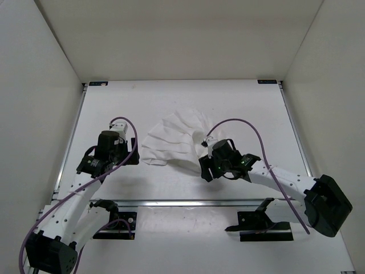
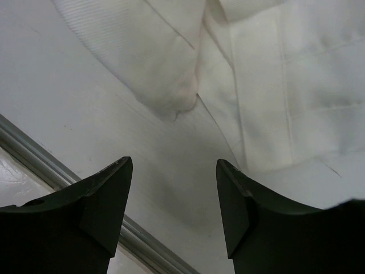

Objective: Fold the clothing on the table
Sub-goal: Flatten the skirt out

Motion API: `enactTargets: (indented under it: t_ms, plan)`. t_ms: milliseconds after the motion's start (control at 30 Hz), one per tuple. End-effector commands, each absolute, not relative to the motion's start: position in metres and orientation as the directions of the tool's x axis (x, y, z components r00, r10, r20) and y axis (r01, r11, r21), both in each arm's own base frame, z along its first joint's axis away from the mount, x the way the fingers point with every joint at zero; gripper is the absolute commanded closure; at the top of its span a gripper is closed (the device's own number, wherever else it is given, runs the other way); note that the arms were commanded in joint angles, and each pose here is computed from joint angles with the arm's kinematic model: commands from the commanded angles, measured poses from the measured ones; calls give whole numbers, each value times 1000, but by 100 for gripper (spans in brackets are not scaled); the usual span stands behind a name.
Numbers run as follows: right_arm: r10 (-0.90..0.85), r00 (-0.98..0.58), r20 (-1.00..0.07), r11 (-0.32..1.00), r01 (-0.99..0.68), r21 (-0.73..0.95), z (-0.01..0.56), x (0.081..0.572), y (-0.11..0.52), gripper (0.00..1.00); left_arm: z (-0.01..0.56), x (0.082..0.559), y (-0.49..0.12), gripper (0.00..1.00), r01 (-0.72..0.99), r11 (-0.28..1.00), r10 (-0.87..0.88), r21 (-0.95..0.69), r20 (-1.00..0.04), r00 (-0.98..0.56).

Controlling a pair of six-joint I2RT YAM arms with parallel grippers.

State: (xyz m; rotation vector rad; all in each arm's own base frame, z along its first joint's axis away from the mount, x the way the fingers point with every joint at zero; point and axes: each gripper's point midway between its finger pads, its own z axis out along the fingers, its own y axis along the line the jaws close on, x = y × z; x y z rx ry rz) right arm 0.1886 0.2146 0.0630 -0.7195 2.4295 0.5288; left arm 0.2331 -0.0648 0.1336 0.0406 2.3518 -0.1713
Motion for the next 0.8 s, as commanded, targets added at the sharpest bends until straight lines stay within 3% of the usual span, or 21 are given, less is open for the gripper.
enactTargets:
  t_ms: [0, 367, 400, 433, 500, 600, 700, 767]
  plan:
    - [-328, -622, -711, 716, -655, 243, 77, 202, 248, 43, 137, 235, -64, 2, 79, 990, -28, -114, -722, -691]
    - [-350, -577, -738, 689, -692, 215, 55, 227, 278, 43, 137, 235, -62, 2, 71, 992, -30, -108, -723, -691]
    - [-352, -575, -739, 681, -699, 219, 57, 228, 281, 48, 139, 235, -63, 2, 70, 991, -34, -113, -725, -688]
    - [-353, -582, -733, 677, -700, 230, 59, 229, 288, 69, 139, 237, -60, 1, 56, 992, -44, -112, -727, -685]
    - [-362, -575, -734, 664, -712, 231, 65, 233, 302, 100, 135, 234, -57, 2, 42, 993, -47, -106, -718, -694]
    - [-318, -534, -783, 621, -742, 254, 102, 253, 338, 100, 145, 239, -39, 6, -48, 994, -106, -99, -747, -656]
    - [-258, -463, -848, 538, -798, 272, 173, 286, 393, 100, 156, 237, -18, 9, -149, 984, -165, -93, -785, -597]
    - [-173, -344, -923, 514, -831, 213, 270, 306, 421, 100, 163, 236, -12, 11, -176, 980, -178, -94, -807, -563]
